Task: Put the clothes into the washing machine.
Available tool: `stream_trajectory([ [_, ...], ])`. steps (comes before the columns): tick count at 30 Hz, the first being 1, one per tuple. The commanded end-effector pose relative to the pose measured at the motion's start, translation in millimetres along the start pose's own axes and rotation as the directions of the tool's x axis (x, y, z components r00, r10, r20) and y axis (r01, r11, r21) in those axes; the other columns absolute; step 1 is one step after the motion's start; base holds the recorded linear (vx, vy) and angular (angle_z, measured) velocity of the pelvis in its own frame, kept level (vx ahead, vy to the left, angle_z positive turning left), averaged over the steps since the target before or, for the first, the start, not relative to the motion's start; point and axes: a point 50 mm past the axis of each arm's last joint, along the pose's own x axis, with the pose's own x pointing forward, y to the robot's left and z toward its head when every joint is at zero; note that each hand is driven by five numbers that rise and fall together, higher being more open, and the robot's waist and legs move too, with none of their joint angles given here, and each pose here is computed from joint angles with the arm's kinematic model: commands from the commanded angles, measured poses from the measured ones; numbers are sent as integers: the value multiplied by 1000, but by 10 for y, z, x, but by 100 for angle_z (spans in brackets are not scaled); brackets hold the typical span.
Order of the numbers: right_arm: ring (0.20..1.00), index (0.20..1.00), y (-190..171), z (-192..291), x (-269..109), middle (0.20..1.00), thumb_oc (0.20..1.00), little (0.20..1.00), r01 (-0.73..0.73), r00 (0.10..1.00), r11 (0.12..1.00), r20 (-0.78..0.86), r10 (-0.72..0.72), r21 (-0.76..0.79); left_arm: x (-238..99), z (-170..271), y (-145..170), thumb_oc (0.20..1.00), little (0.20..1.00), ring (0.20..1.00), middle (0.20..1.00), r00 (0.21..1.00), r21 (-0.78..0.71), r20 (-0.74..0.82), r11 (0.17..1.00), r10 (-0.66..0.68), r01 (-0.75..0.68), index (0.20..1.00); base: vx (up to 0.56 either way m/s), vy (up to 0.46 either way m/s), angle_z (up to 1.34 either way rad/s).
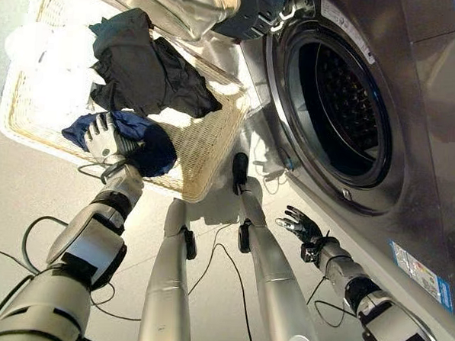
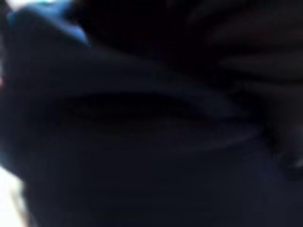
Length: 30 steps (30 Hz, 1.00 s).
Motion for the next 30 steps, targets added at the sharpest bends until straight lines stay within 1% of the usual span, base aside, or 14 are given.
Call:
stream_trajectory([
  [1, 1000, 1000, 45, 38, -11, 1000, 1000, 1000, -44, 998, 997, 39, 42, 56, -39, -75, -184, 200, 200, 200, 200, 928, 173, -87, 912, -361, 371, 200, -16, -48, -3],
  [2, 1000, 1000, 36, 77, -5, 1000, 1000, 1000, -52, 997, 997, 57, 49, 60, -34, -80, -178, 200, 200, 200, 200, 927, 247, -85, 893, -366, 375, 200, -16, -38, -1],
  [4, 1000, 1000, 54, 130, 10, 1000, 1000, 1000, -62, 996, 996, 73, 58, 58, -38, -71, -178, 200, 200, 200, 200, 927, 309, -81, 874, -367, 374, 200, -9, -22, -1],
  [10, 1000, 1000, 58, 144, 13, 1000, 1000, 1000, -65, 995, 996, 79, 61, 58, -37, -68, -175, 200, 200, 200, 200, 927, 329, -79, 868, -367, 371, 200, -3, -9, 0],
  [11, 1000, 1000, 93, 266, 39, 1000, 1000, 1000, -94, 988, 993, 130, 85, 66, -51, -1, -174, 200, 200, 200, 200, 922, 407, -69, 833, -380, 374, 200, -38, -112, -1],
  [12, 1000, 1000, 172, 420, 71, 1000, 1000, 1000, -126, 975, 989, 193, 109, 80, -101, 81, -226, 200, 200, 200, 200, 916, 288, -40, 873, -400, 394, 200, -38, -112, -1],
  [14, 1000, 1000, 172, 420, 71, 1000, 1000, 1000, -126, 975, 989, 193, 109, 80, -101, 81, -226, 200, 200, 200, 200, 916, 288, -40, 873, -400, 394, 200, -22, -45, 3],
  [15, 1000, 1000, 177, 555, 83, 1000, 1000, 1000, -135, 965, 985, 240, 105, 111, -93, 44, -225, 200, 200, 200, 200, 930, 214, -37, 906, -365, 364, 200, -29, -30, 4],
  [20, 1000, 1000, 141, 602, 75, 1000, 1000, 1000, -120, 962, 985, 260, 85, 122, -66, -50, -218, 200, 200, 200, 200, 943, 174, -36, 928, -329, 331, 200, -14, -2, 3],
  [24, 1000, 1000, 110, 633, 48, 1000, 1000, 1000, -104, 956, 988, 287, 69, 110, -37, -86, -193, 200, 200, 200, 200, 957, 61, -23, 955, -289, 290, 200, -32, 21, 3],
  [27, 1000, 1000, 133, 719, 23, 1000, 1000, 1000, -111, 943, 988, 326, 71, 105, 23, -30, -101, 200, 200, 200, 200, 967, -48, 3, 966, -253, 253, 200, -13, 2, 0],
  [28, 1000, 1000, 135, 724, 22, 1000, 1000, 1000, -111, 942, 988, 329, 71, 104, 25, -27, -98, 200, 200, 200, 200, 968, -53, 4, 966, -252, 252, 200, -59, -3, 2],
  [29, 1000, 1000, 181, 808, 0, 1000, 1000, 1000, -124, 926, 987, 371, 76, 107, 40, 23, -47, 200, 200, 200, 200, 973, -147, 29, 962, -230, 232, 200, -47, -6, 3],
  [30, 1000, 1000, 197, 815, -7, 1000, 1000, 1000, -129, 922, 986, 380, 78, 110, 31, 36, -46, 200, 200, 200, 200, 974, -177, 34, 958, -222, 224, 200, -68, -21, 4],
])
